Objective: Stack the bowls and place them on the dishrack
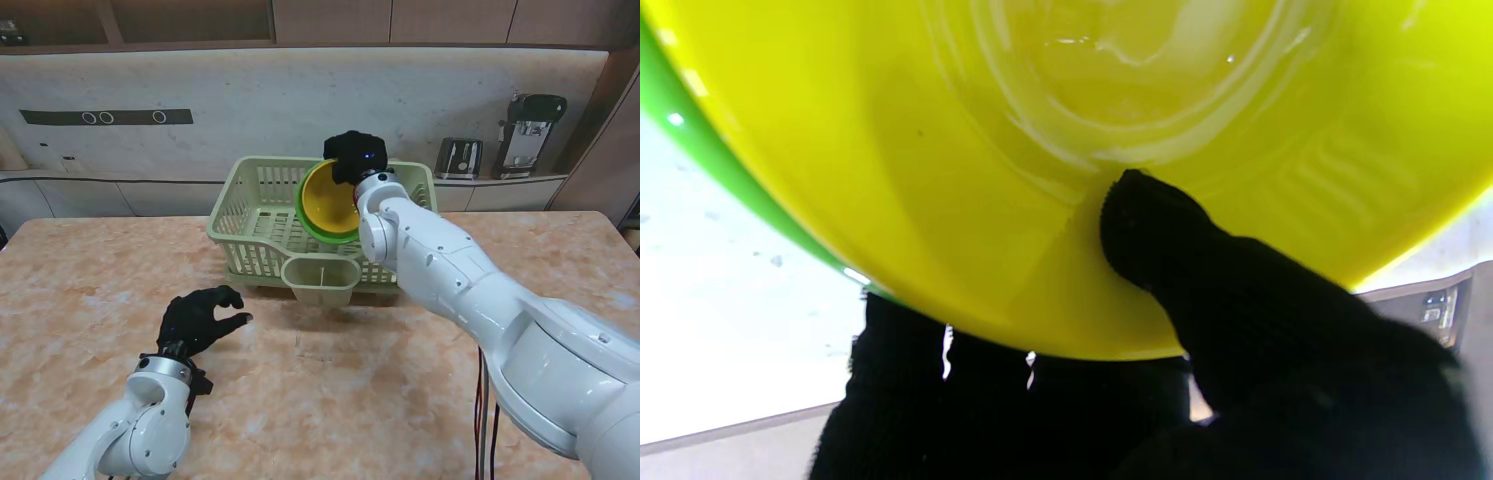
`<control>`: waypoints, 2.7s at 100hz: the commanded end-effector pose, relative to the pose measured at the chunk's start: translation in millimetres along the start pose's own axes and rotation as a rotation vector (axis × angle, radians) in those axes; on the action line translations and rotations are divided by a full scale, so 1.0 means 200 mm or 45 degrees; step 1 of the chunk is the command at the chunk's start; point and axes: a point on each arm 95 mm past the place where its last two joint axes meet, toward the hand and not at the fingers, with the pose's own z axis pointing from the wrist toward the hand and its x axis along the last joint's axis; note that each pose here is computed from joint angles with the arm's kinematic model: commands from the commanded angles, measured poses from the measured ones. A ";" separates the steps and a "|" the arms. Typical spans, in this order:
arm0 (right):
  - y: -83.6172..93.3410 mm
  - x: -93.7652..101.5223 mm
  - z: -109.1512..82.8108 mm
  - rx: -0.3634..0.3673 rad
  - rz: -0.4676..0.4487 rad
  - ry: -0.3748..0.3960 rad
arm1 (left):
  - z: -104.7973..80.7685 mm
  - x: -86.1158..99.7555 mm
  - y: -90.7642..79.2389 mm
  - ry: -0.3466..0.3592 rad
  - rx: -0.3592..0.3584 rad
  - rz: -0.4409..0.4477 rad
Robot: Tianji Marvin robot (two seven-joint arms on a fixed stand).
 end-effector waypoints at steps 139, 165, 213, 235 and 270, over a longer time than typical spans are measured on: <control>-0.21 0.06 -0.03 0.231 -0.073 0.075 | -0.01 0.01 0.01 0.011 -0.012 -0.009; -0.21 0.06 -0.03 0.243 -0.090 0.080 | -0.01 0.01 0.01 0.012 -0.014 -0.010; -0.21 0.05 -0.02 0.259 -0.148 0.070 | 0.00 0.01 0.01 0.016 -0.017 -0.012; -0.20 0.04 -0.02 0.257 -0.168 0.068 | 0.00 0.01 0.02 0.016 -0.017 -0.013; -0.15 0.03 -0.03 0.205 -0.154 0.069 | 0.00 0.02 0.02 0.022 -0.017 -0.016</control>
